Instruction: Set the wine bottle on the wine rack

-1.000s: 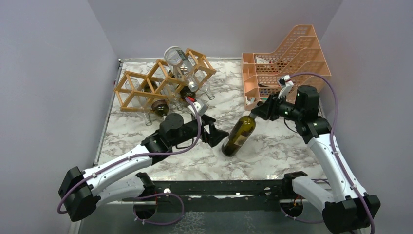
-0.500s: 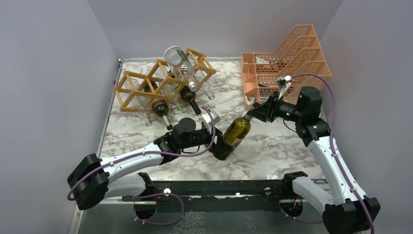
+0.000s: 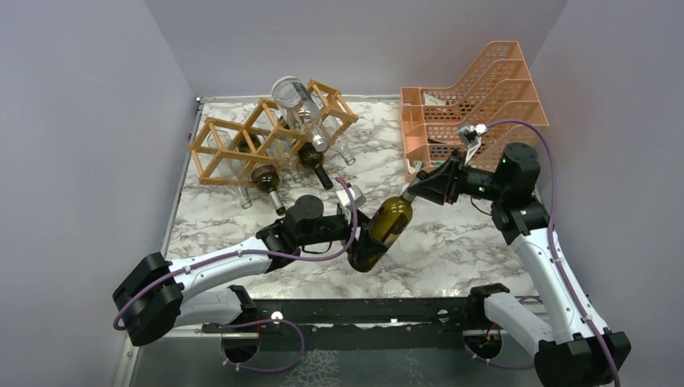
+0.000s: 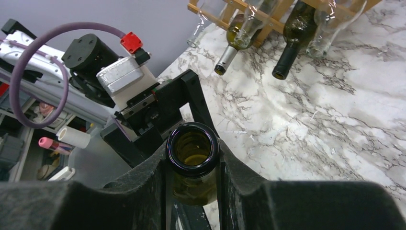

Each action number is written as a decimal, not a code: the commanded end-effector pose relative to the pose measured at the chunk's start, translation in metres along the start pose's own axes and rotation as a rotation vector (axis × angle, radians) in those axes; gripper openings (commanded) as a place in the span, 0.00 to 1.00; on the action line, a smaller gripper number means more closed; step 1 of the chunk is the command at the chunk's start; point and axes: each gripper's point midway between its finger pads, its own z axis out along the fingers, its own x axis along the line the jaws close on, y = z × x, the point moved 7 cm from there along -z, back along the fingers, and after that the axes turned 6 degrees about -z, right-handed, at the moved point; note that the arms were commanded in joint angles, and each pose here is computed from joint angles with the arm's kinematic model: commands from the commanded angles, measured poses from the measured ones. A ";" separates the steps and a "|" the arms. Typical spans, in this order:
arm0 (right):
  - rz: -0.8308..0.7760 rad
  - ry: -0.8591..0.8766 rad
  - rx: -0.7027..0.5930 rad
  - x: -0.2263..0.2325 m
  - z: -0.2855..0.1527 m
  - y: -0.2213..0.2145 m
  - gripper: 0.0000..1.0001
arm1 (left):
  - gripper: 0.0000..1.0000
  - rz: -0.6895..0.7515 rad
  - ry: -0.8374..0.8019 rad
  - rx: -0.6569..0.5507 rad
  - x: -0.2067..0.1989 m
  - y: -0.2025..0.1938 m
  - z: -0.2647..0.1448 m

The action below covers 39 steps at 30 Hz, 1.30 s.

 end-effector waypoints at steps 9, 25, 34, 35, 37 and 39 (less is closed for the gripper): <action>-0.164 0.191 -0.107 0.055 -0.016 0.049 0.01 | 0.97 0.063 -0.176 -0.053 -0.024 0.018 -0.003; -0.202 0.260 -0.090 0.073 -0.024 0.053 0.18 | 0.00 0.223 -0.160 -0.199 -0.036 0.061 -0.011; -0.236 0.163 -0.153 0.080 -0.029 0.064 0.75 | 0.00 0.601 0.014 -0.357 -0.027 0.106 -0.025; -0.237 0.164 -0.155 0.081 -0.029 0.065 0.75 | 0.00 0.652 0.034 -0.367 -0.026 0.111 -0.026; -0.243 0.168 -0.159 0.083 -0.030 0.068 0.76 | 0.00 0.752 0.076 -0.384 -0.024 0.122 -0.028; -0.252 0.164 -0.167 0.087 -0.032 0.071 0.76 | 0.00 0.843 0.134 -0.405 -0.022 0.135 -0.030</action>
